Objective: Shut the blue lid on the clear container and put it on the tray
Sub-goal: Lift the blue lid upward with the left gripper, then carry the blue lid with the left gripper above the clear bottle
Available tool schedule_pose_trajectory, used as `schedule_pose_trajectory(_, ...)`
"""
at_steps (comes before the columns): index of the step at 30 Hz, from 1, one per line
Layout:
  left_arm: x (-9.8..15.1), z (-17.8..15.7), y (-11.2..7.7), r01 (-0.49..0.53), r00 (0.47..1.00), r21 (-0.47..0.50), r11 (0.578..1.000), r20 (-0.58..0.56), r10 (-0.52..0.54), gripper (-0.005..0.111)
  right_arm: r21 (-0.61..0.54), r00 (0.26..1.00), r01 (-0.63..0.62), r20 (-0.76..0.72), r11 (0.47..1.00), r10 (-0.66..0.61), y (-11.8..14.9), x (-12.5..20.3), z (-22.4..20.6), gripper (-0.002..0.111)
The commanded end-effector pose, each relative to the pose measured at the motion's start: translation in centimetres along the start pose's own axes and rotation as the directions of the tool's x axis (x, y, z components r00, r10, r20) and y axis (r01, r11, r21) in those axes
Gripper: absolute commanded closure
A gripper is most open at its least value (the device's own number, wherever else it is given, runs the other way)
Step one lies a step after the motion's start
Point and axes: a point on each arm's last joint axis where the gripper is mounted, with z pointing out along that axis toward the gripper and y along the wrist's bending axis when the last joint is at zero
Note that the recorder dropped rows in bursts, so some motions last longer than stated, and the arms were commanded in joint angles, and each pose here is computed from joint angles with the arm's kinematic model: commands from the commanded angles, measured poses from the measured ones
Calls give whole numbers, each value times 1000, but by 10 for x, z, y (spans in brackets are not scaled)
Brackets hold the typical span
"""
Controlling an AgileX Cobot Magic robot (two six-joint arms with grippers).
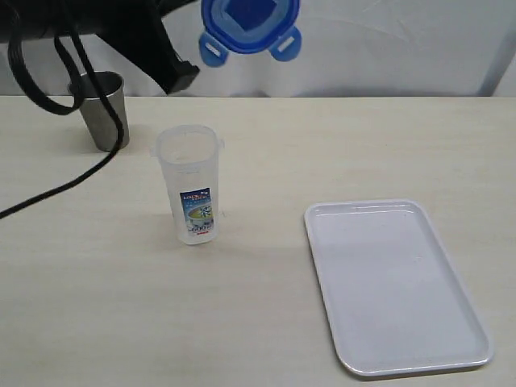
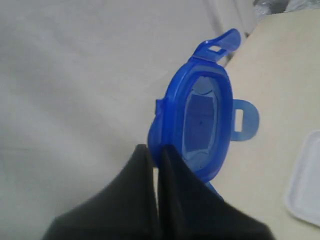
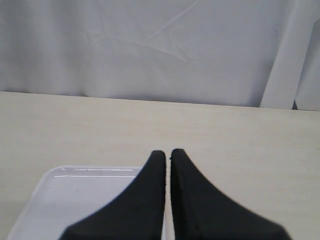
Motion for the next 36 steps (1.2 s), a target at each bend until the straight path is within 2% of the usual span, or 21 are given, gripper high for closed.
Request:
schedule_pose_trajectory(1,16,7,40,-197,979,-183,963,4,202,107,4,1000,11,7,1000,-11,0,0,0,104)
schedule_pose_trajectory(6,45,21,64,-362,932,-222,905,-93,350,107,4,1000,11,7,1000,-11,0,0,0,104)
schedule_pose_trajectory(11,69,43,77,-396,918,-245,885,-98,384,107,4,1000,11,7,1000,-11,0,0,0,104)
schedule_pose_trajectory(16,88,65,78,-430,893,-150,890,-214,395,107,4,1000,11,7,1000,-11,0,0,0,104)
schedule_pose_trajectory(20,95,68,75,-518,837,-90,851,-261,482,107,4,1000,11,7,1000,-11,0,0,0,104)
schedule_pose_trajectory(23,97,68,75,-516,834,-80,853,-272,479,107,4,1000,11,7,1000,-11,0,0,0,104)
schedule_pose_trajectory(28,107,68,66,-483,812,22,875,-362,457,107,4,1000,11,7,1000,-11,0,0,0,104)
schedule_pose_trajectory(32,112,66,65,-359,851,5,933,-410,329,107,4,1000,11,7,1000,-11,0,0,0,104)
schedule_pose_trajectory(36,108,68,60,-327,866,0,945,-400,300,107,4,1000,11,7,1000,-11,0,0,0,104)
